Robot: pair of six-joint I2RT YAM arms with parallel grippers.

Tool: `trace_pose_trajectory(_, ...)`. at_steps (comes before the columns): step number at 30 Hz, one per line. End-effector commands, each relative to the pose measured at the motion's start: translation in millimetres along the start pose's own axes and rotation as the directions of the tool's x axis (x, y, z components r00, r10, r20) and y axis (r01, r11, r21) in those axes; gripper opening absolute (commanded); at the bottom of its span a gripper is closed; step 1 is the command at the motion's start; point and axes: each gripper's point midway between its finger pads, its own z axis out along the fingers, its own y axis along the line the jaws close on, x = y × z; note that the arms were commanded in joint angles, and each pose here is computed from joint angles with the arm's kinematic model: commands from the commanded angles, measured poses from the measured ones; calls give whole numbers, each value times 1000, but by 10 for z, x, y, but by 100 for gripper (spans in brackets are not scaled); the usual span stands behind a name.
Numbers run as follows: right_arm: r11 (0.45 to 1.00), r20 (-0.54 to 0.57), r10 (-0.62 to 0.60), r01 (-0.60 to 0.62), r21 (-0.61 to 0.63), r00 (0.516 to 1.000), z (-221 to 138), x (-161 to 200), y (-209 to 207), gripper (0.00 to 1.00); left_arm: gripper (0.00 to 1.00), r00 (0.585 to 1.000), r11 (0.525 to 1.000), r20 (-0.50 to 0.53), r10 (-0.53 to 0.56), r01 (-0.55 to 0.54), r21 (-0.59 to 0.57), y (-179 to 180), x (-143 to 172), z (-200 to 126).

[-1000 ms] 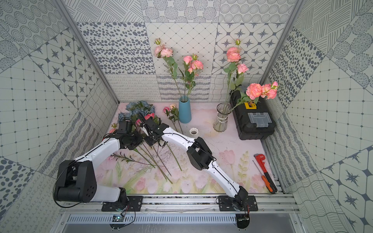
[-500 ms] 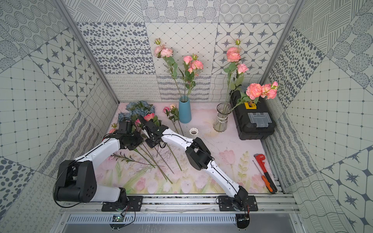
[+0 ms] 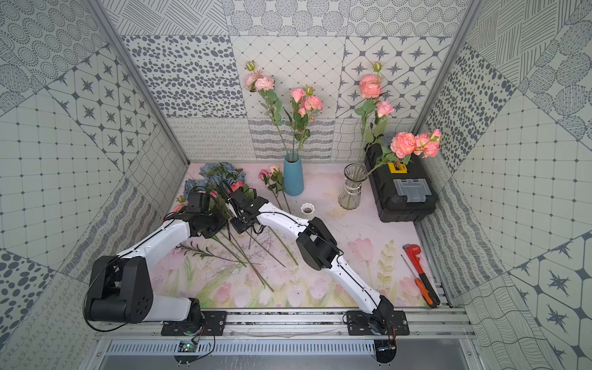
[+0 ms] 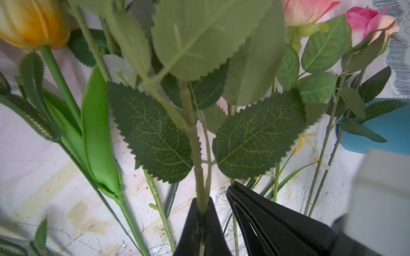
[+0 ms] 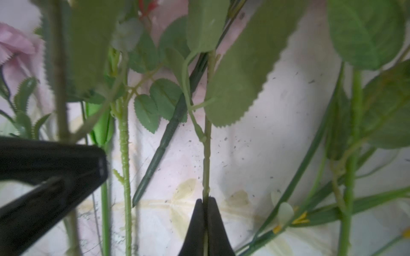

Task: Place the pink flowers into the vase
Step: Pick up the flower at the center of the board, then place the flower at the center of the board.

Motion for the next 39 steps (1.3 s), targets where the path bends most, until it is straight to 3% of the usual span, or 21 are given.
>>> trace_pose_trajectory(1,999,164,24,-29,23,986,-622,-522,48,0,5,1000,1000,30,10,-10,13,-34,-75,-69)
trace_pose_trajectory(6,993,195,50,-69,92,979,-889,-672,-164,0,5,999,999,33,4,-6,43,-114,-95,-135)
trace_pose_trajectory(10,973,193,103,-139,183,976,-950,-677,-605,0,5,1000,998,23,8,-9,65,-186,-87,-160)
trace_pose_trajectory(20,894,201,206,-267,359,958,-784,-568,-1658,0,5,999,997,24,32,-33,69,-241,-91,-232)
trace_pose_trajectory(23,886,195,209,-270,377,958,-690,-546,-1817,8,5,999,997,23,32,-33,67,-234,-90,-230)
trace_pose_trajectory(29,893,184,196,-253,373,963,-677,-547,-1821,39,6,999,998,24,33,-35,61,-223,-94,-219)
trace_pose_trajectory(35,933,191,142,-196,302,971,-850,-630,-1463,39,5,999,995,28,43,-45,87,-285,-98,-261)
trace_pose_trajectory(39,974,216,117,-154,165,969,-1063,-716,-1030,39,5,998,990,34,62,-65,121,-371,-98,-316)
